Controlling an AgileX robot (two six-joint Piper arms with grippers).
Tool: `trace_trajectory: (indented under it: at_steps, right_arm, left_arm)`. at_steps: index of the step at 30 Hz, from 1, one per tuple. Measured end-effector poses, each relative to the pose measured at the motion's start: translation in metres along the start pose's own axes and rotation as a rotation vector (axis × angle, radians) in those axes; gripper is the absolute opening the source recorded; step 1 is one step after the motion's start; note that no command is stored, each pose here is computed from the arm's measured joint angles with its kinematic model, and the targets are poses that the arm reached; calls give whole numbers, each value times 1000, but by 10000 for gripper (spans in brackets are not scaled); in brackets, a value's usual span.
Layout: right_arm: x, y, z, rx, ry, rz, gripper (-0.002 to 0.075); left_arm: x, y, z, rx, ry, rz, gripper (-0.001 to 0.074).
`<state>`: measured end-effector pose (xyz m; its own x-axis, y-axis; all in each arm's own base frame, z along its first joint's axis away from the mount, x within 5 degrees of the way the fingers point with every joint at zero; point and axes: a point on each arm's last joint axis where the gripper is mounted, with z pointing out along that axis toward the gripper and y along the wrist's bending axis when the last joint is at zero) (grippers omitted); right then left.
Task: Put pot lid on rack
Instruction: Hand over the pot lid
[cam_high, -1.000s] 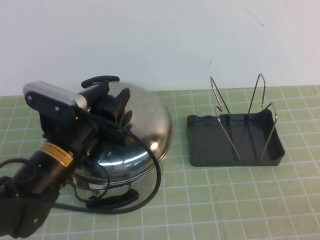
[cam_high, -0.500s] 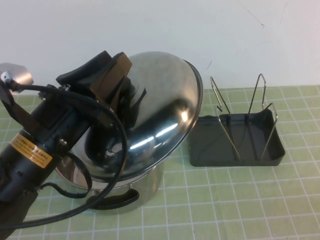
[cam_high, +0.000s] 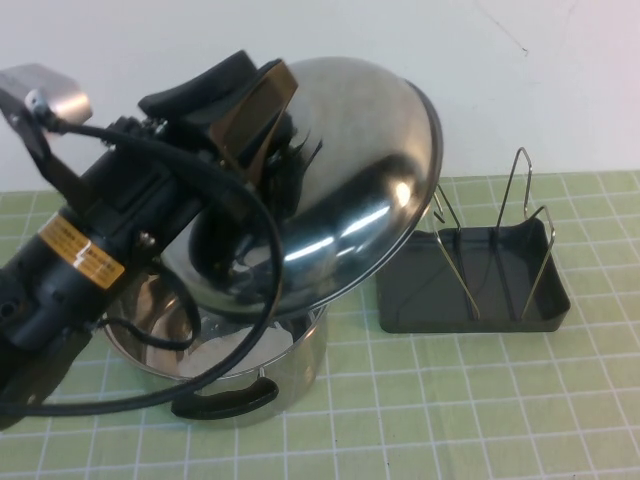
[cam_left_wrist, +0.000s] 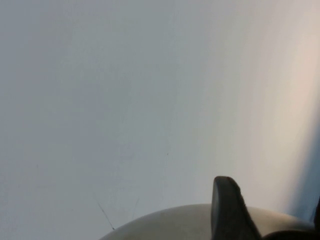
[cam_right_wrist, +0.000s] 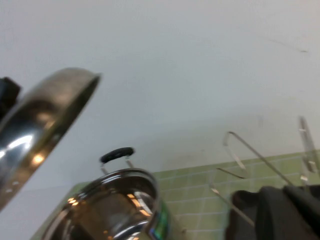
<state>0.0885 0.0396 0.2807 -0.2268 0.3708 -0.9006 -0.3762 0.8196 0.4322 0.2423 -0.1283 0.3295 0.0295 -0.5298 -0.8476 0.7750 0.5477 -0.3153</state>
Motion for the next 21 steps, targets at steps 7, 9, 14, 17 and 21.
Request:
trace_trajectory:
  at_steps: [7,9,14,17,21]
  right_arm:
    - [-38,15,61,-275,176,155,214]
    - [-43,15,78,-345,244,225,326]
    - [-47,9,115,-465,390,389,494]
    - [-47,7,134,-517,453,448,514]
    - [-47,15,157,-587,516,467,519]
  left_arm:
    - [0,1,9,32,9,-47,310]
    - [0,1,10,33,12,-66,310]
    - [0,0,11,41,14,-73,310]
    - [0,0,11,42,15,-72,310]
    - [1,-1,11,56,31,-65,310]
